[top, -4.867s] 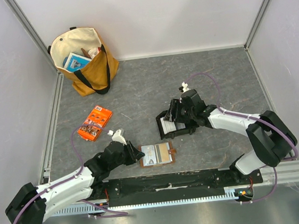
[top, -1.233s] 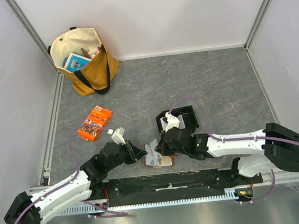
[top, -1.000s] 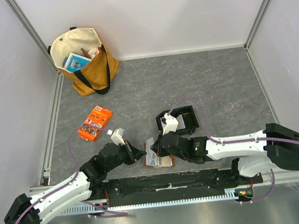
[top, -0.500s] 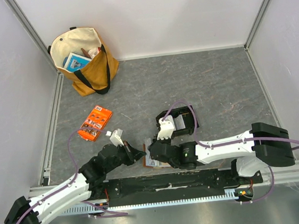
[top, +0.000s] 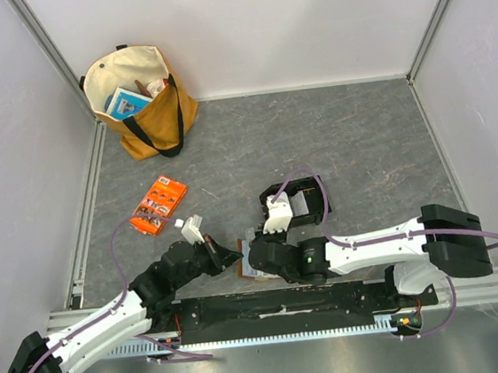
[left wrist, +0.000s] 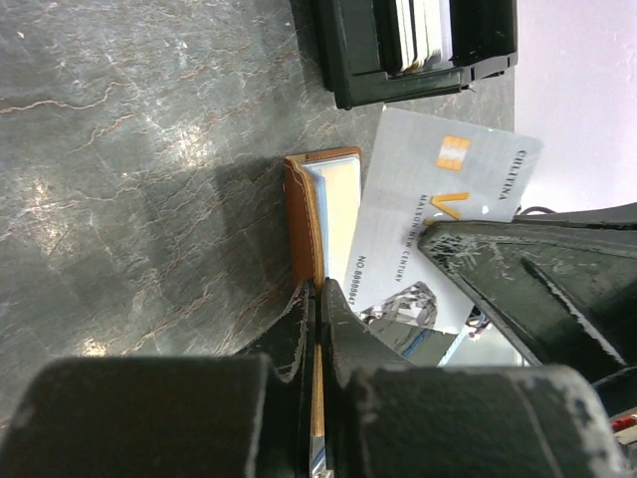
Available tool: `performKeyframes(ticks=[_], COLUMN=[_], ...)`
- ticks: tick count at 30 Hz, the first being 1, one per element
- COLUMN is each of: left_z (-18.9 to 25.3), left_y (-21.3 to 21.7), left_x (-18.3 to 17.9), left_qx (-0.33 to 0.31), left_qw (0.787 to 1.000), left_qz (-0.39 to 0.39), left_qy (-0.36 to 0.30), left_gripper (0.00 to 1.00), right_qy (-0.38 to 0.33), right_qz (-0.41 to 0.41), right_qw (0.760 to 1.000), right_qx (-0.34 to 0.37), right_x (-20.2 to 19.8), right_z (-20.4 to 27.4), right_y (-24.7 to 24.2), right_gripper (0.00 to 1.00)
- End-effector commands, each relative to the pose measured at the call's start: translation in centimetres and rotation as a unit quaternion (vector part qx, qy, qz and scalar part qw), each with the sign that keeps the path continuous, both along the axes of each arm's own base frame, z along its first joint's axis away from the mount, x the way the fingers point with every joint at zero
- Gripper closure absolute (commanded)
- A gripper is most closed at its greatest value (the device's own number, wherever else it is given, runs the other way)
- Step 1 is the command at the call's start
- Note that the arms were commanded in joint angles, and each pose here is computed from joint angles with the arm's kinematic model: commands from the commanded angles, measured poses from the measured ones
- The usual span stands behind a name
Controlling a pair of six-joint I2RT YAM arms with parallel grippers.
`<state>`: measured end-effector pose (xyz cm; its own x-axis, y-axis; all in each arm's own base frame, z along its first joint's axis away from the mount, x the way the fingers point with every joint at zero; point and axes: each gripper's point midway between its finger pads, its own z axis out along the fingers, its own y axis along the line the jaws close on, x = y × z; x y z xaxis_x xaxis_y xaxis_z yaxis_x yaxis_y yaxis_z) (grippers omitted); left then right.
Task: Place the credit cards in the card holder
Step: Insert the credit card into the card slot.
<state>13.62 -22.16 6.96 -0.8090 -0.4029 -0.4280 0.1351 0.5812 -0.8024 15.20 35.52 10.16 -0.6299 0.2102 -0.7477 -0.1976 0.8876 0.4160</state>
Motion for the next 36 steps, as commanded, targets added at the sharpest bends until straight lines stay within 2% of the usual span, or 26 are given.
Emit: performKeyframes(ticks=[1, 8, 36], left_z=[1.0, 1.0, 1.0], left_y=[-0.2, 0.0, 0.5], left_x=[0.5, 0.5, 0.9], left_qx=[-0.027, -0.034, -0.036], left_qw=[0.999, 0.999, 0.998], left_qz=[0.018, 0.024, 0.047], left_qy=[0.000, 0.004, 0.007], left_gripper=[0.98, 0.98, 0.98], right_qy=[-0.033, -0.022, -0.025], right_qz=[-0.041, -0.039, -0.039], right_qw=[0.997, 0.997, 0.996], right_qx=[0.061, 0.061, 0.069], right_x=[1.3, 1.1, 1.2], right_z=[4.5, 3.2, 3.5], right_y=[0.4, 1.2, 1.6], right_gripper=[1.00, 1.00, 1.00])
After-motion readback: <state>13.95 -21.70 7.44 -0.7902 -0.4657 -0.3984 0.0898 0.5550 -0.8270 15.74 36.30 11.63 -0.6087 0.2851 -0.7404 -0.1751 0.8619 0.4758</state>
